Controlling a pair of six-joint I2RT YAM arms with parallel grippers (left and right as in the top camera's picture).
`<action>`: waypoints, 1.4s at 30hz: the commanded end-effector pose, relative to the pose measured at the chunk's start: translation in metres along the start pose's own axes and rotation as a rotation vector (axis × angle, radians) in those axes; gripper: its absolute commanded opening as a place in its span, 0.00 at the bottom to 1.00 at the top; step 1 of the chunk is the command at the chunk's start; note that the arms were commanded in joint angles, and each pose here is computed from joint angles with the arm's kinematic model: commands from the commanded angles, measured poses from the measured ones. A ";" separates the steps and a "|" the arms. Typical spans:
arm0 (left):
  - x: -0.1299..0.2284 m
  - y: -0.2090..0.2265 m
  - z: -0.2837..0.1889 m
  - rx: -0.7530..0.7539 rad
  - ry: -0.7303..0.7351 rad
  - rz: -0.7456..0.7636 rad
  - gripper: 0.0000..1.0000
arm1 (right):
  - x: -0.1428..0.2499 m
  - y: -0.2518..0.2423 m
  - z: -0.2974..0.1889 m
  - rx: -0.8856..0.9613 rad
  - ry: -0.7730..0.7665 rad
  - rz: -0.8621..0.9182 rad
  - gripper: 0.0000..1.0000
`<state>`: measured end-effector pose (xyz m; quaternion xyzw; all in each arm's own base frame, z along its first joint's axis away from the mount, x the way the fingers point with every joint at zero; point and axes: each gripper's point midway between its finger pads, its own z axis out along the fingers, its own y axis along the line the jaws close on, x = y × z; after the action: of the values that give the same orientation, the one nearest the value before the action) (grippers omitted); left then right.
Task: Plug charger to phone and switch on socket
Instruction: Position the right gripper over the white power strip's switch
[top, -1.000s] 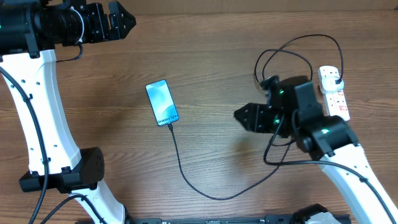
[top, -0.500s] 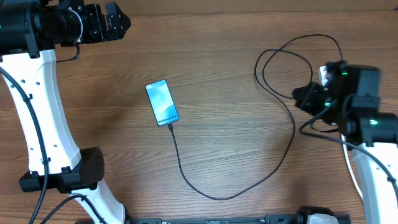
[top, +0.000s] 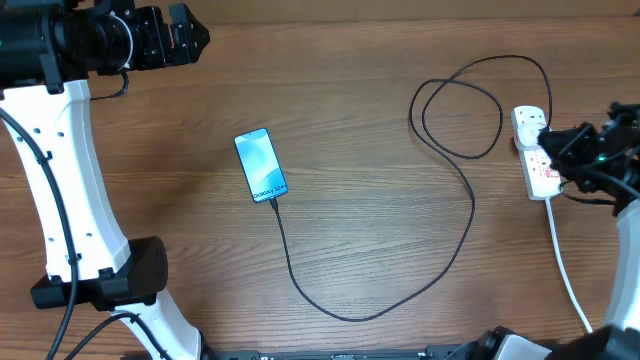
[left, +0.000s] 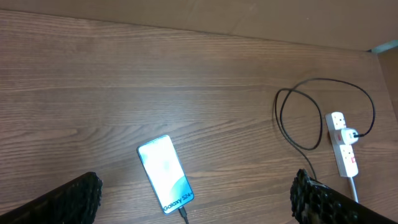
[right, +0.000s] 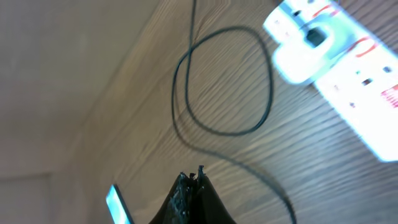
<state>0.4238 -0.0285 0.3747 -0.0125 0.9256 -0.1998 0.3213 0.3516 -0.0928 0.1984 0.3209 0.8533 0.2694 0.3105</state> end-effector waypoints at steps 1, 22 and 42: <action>-0.001 -0.002 0.000 -0.002 -0.002 0.015 0.99 | -0.019 -0.005 -0.003 -0.065 -0.021 0.022 0.04; 0.000 -0.002 0.000 -0.002 -0.002 0.015 1.00 | -0.095 -0.123 0.038 -0.258 -0.116 0.373 0.04; 0.000 -0.002 0.000 -0.002 -0.002 0.015 1.00 | -0.084 -0.165 0.103 -0.267 -0.063 0.470 0.04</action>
<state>0.4234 -0.0284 0.3743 -0.0131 0.9260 -0.1996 0.3203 0.4022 -0.2393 0.0571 0.4833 0.6991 0.4247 0.3120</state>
